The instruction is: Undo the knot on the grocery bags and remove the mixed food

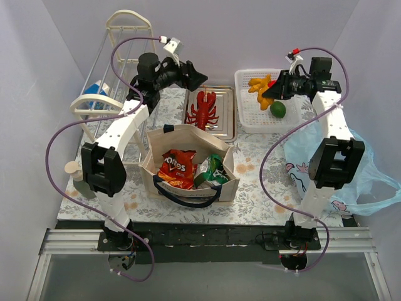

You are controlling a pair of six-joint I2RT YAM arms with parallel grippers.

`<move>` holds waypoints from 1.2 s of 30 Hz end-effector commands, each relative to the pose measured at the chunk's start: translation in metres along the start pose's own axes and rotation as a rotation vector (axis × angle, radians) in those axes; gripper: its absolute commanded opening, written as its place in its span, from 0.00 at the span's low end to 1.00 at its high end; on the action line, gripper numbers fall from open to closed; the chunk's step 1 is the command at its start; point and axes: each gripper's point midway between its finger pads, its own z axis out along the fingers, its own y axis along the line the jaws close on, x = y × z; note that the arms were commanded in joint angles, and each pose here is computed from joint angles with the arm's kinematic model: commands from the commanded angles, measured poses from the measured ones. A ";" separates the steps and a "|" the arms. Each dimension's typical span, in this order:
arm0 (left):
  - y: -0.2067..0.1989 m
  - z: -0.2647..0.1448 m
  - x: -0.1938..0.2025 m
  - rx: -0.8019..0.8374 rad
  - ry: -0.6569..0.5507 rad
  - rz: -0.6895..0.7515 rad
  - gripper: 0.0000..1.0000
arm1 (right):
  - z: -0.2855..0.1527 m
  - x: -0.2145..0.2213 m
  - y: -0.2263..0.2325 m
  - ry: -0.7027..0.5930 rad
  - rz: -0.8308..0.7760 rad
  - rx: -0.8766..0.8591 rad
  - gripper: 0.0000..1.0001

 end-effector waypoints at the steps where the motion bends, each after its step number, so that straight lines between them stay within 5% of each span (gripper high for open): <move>1: -0.014 -0.014 -0.016 -0.019 -0.015 0.082 0.80 | 0.019 0.006 -0.052 0.027 0.031 0.064 0.05; 5: 0.009 -0.017 0.010 -0.114 0.099 0.111 0.79 | 0.032 0.000 -0.083 -0.001 0.112 0.050 0.01; 11: 0.046 -0.038 0.011 -0.282 0.175 0.300 0.80 | 0.072 -0.022 -0.043 -0.037 0.117 -0.134 0.01; 15: 0.058 -0.043 0.003 -0.332 0.182 0.258 0.80 | 0.104 -0.002 -0.005 0.026 0.157 -0.183 0.01; 19: 0.065 -0.037 0.010 -0.344 0.186 0.239 0.80 | 0.116 0.012 -0.018 0.037 0.260 -0.096 0.01; 23: 0.061 -0.029 0.007 -0.309 0.175 0.220 0.81 | 0.124 0.021 -0.006 0.062 0.287 -0.186 0.01; 36: 0.058 -0.028 0.008 -0.311 0.157 0.214 0.81 | 0.102 -0.029 -0.082 -0.100 0.194 -0.099 0.01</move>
